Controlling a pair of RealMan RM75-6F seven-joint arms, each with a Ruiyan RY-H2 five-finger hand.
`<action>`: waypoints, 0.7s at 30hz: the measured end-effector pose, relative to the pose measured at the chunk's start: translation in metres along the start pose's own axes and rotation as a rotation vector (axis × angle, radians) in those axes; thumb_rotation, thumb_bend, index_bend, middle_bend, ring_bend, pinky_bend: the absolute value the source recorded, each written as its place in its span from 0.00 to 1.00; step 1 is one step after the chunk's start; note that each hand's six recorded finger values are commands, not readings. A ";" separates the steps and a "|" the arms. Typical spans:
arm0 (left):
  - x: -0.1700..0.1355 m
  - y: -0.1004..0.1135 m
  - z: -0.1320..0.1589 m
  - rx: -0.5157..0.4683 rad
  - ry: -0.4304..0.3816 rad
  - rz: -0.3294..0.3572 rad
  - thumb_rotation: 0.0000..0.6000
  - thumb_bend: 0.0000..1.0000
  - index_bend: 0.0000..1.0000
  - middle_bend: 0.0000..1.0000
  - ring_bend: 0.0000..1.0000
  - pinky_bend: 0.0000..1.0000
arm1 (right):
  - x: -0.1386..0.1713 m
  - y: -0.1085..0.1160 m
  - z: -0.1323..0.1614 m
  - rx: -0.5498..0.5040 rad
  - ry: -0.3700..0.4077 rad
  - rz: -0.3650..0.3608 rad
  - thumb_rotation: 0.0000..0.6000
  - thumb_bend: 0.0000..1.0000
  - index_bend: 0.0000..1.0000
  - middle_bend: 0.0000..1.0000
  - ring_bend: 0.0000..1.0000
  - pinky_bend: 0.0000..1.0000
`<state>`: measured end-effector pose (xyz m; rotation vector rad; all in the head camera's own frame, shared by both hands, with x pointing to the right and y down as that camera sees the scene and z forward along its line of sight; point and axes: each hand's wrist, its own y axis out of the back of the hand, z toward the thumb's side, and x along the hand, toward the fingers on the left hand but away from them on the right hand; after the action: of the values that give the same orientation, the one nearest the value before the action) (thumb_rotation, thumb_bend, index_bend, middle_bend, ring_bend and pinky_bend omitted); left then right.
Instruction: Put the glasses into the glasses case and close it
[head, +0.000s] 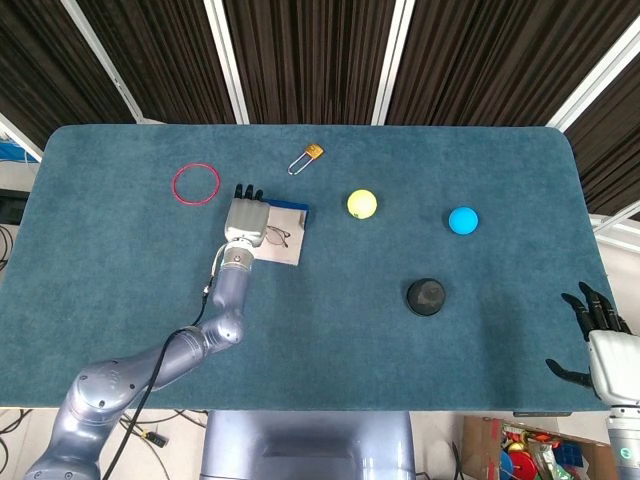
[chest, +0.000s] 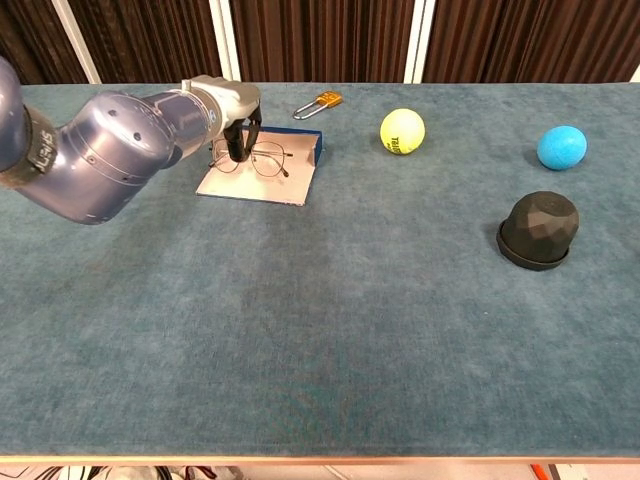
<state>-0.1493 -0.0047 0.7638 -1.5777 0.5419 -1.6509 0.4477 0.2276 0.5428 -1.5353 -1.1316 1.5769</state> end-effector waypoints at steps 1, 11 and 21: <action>0.001 -0.001 0.001 0.000 0.003 -0.001 1.00 0.45 0.61 0.13 0.00 0.00 | 0.000 0.000 0.000 0.000 -0.002 0.001 1.00 0.00 0.16 0.00 0.08 0.24; 0.009 -0.006 0.006 -0.036 0.018 -0.010 1.00 0.45 0.61 0.13 0.00 0.00 | 0.000 0.000 -0.002 -0.002 -0.010 0.004 1.00 0.00 0.16 0.00 0.08 0.24; 0.008 -0.004 0.023 0.001 0.003 0.020 1.00 0.45 0.61 0.12 0.00 0.00 | -0.001 0.000 -0.002 -0.002 -0.013 0.006 1.00 0.00 0.16 0.00 0.08 0.24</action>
<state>-0.1276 -0.0037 0.7751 -1.5649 0.5560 -1.6384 0.4500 0.2271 0.5430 -1.5329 -1.1370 1.5919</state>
